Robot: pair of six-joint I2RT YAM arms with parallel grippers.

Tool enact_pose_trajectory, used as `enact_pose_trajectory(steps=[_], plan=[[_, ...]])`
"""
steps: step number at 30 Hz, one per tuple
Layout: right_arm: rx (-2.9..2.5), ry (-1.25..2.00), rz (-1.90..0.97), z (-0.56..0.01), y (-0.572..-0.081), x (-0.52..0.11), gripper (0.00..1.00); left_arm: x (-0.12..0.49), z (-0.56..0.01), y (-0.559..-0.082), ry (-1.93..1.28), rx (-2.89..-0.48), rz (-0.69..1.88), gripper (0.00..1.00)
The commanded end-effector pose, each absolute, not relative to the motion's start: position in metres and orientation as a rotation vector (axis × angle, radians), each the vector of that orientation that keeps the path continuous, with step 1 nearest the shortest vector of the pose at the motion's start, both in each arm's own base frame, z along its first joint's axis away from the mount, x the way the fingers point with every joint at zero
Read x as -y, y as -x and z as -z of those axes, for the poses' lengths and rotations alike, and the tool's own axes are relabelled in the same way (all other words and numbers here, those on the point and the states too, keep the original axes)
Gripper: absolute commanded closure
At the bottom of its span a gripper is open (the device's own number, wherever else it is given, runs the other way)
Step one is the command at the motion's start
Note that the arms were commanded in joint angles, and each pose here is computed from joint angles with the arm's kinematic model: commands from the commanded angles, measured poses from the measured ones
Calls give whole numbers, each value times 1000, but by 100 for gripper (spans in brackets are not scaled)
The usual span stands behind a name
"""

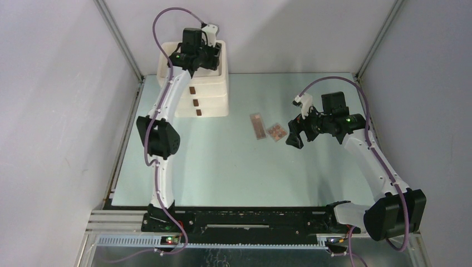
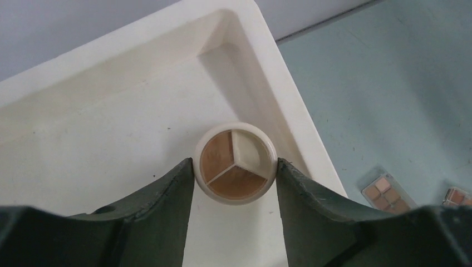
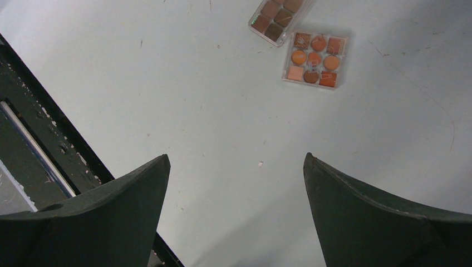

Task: Organize the makeup
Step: Place the makeup in the storage box.

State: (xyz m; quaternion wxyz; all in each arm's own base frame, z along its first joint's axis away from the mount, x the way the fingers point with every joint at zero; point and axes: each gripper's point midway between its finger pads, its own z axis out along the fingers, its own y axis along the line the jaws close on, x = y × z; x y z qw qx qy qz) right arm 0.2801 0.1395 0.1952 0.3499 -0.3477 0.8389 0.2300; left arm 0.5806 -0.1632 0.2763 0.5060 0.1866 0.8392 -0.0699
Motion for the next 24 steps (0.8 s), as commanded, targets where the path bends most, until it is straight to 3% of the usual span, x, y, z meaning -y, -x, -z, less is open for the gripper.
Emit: enact_pose_trajectory(steps=[1, 14, 24], plan=[[-2178, 899, -586, -193, -283, -137, 1, 171, -300, -588, -422, -1955, 212, 36], [-2285, 769, -446, -162, -314, -124, 0, 136, -373, -549, -421, -1821, 106, 2], [-2360, 878, -171, -114, -350, -139, 0, 110, -381, -461, -466, -1772, 91, 0]])
